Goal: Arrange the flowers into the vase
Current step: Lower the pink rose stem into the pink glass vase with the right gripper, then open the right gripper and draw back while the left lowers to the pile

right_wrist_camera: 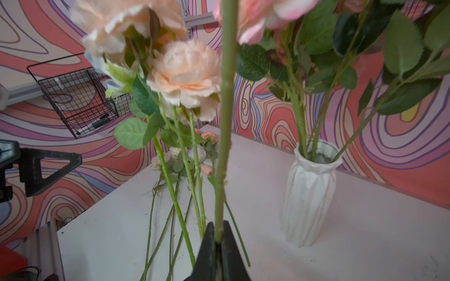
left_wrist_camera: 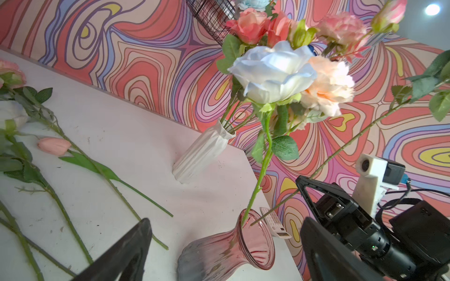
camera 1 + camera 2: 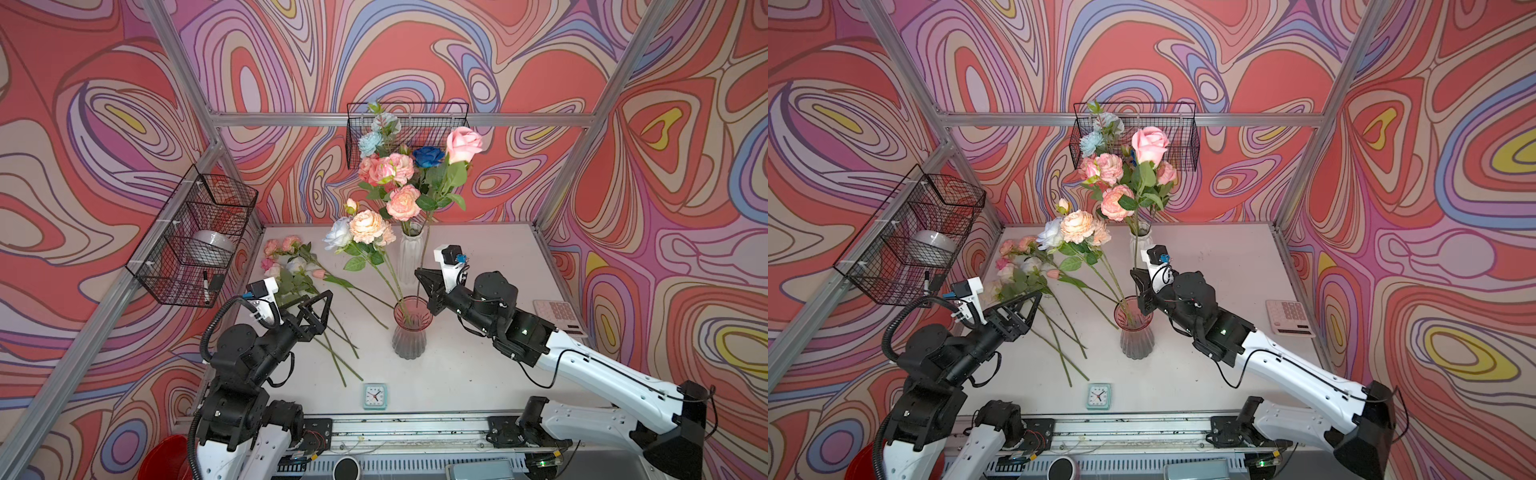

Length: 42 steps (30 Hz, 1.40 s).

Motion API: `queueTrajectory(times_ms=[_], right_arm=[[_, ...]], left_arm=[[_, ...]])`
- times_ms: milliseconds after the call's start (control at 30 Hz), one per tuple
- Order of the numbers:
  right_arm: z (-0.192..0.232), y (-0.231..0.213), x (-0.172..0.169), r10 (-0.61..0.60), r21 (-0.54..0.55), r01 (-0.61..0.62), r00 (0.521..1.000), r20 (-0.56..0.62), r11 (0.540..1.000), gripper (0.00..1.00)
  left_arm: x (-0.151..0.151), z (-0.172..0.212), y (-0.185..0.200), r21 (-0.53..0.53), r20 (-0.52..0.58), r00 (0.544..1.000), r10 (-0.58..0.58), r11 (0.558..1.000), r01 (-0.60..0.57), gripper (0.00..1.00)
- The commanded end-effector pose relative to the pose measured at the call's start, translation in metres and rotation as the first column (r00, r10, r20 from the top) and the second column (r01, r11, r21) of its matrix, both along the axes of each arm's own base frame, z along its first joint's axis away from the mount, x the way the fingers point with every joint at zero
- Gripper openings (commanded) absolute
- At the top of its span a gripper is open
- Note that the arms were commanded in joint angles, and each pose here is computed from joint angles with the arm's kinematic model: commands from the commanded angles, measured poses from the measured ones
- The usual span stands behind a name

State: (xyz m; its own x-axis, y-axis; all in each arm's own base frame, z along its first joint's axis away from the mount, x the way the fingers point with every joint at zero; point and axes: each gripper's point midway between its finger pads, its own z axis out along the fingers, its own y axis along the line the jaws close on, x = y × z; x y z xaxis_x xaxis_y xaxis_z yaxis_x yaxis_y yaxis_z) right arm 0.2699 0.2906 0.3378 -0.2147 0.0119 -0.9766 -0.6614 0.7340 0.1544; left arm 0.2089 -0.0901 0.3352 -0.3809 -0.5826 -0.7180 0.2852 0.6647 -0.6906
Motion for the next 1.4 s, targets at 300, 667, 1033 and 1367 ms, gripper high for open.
queueTrajectory(times_ms=[300,667,1033,1367], right_arm=[[-0.041,-0.003,-0.013,0.012,0.015,-0.009,0.974,-0.225,1.000,0.48],[-0.025,-0.023,-0.033,0.021,0.064,-0.006,0.970,-0.244,0.998,0.61],[0.002,-0.056,-0.050,-0.014,0.117,0.037,0.982,-0.188,0.992,0.56],[0.000,-0.073,-0.057,-0.046,0.125,0.070,0.982,-0.186,0.990,0.55]], left_arm=[[0.015,-0.049,0.013,0.029,-0.209,0.973,0.100,0.995,-0.096,0.94],[0.034,-0.089,0.017,0.072,-0.358,0.922,0.150,0.989,-0.132,0.90],[0.076,-0.176,0.029,0.196,-0.562,0.779,0.278,0.960,-0.201,0.55],[0.046,-0.256,0.088,0.311,-0.708,0.497,0.502,0.853,-0.420,0.54]])
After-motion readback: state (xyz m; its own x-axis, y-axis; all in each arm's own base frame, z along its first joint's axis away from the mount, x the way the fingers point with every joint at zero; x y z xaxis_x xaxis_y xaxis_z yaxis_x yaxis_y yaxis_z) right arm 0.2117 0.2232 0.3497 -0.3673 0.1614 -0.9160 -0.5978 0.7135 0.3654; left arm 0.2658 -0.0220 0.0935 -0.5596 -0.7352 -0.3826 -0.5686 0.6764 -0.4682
